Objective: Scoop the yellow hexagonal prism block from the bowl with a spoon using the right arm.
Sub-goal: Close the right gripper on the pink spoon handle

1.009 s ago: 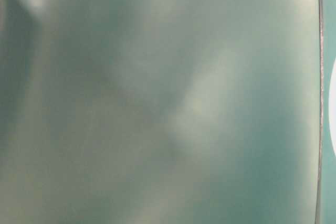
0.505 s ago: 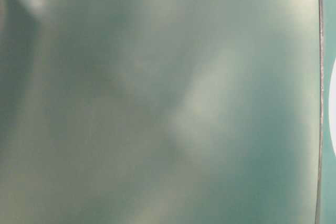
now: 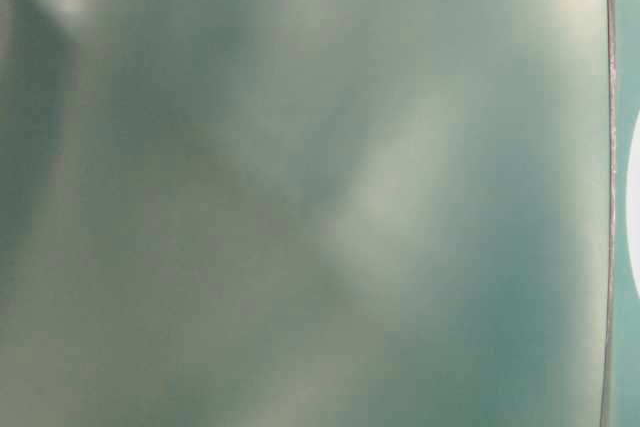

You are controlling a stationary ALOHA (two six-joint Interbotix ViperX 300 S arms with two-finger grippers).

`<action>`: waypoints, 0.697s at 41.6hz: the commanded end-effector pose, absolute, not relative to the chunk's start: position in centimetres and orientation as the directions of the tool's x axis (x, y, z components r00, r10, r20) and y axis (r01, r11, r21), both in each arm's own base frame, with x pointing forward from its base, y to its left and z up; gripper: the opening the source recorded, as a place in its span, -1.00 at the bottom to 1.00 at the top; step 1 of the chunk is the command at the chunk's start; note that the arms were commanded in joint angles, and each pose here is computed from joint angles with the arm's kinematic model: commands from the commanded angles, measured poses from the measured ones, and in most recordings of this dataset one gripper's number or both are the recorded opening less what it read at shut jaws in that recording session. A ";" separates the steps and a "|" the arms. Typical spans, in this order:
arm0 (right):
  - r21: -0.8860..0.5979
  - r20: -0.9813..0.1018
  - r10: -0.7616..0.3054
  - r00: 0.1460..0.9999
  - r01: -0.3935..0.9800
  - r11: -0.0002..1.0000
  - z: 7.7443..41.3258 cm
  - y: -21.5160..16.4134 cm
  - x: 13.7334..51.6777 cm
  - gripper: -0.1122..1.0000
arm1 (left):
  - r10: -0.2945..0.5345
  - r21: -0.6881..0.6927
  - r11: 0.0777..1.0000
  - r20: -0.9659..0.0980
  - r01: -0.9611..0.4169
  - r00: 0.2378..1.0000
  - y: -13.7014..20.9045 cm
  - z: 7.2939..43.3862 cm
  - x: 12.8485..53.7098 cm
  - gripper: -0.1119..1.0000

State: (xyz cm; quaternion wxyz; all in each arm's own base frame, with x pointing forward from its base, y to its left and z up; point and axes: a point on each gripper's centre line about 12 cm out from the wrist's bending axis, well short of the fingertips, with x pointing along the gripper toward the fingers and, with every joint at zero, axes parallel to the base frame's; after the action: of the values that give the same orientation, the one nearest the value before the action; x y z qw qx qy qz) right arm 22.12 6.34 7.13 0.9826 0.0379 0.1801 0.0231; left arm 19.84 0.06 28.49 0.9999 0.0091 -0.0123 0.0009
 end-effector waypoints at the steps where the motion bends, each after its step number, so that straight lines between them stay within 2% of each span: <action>1: 0.078 -0.330 0.064 0.942 -0.041 0.996 7.5 6.5 22.3 0.21 | 0.003 0.021 1.000 0.041 -0.004 0.999 0.1 29.2 20.1 -0.80; 13: 0.049 -0.327 0.061 0.943 -0.048 0.998 7.6 6.6 22.5 0.15 | 0.003 0.021 1.000 0.037 -0.004 0.999 0.1 29.1 20.1 -0.80; 17: 0.051 -0.327 0.059 0.943 -0.045 0.998 7.6 6.6 22.6 -0.01 | 0.003 0.021 1.000 0.038 -0.004 0.999 0.1 29.2 20.1 -0.80; 22: 0.051 -0.326 0.059 0.944 -0.045 0.998 7.6 6.6 22.6 -0.36 | 0.004 0.021 1.000 0.037 -0.005 0.999 0.1 29.2 20.1 -0.80; 29: 0.064 -0.303 0.063 0.951 -0.046 0.997 8.3 6.6 22.7 -0.38 | 0.003 0.021 1.000 0.037 -0.004 0.999 0.1 29.1 20.1 -0.80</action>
State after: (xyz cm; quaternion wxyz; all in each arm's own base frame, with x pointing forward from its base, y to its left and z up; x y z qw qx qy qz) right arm 22.38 6.40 7.34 0.9842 0.0197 0.1742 0.0248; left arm 19.84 0.09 28.46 0.9999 0.0083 -0.0107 0.0019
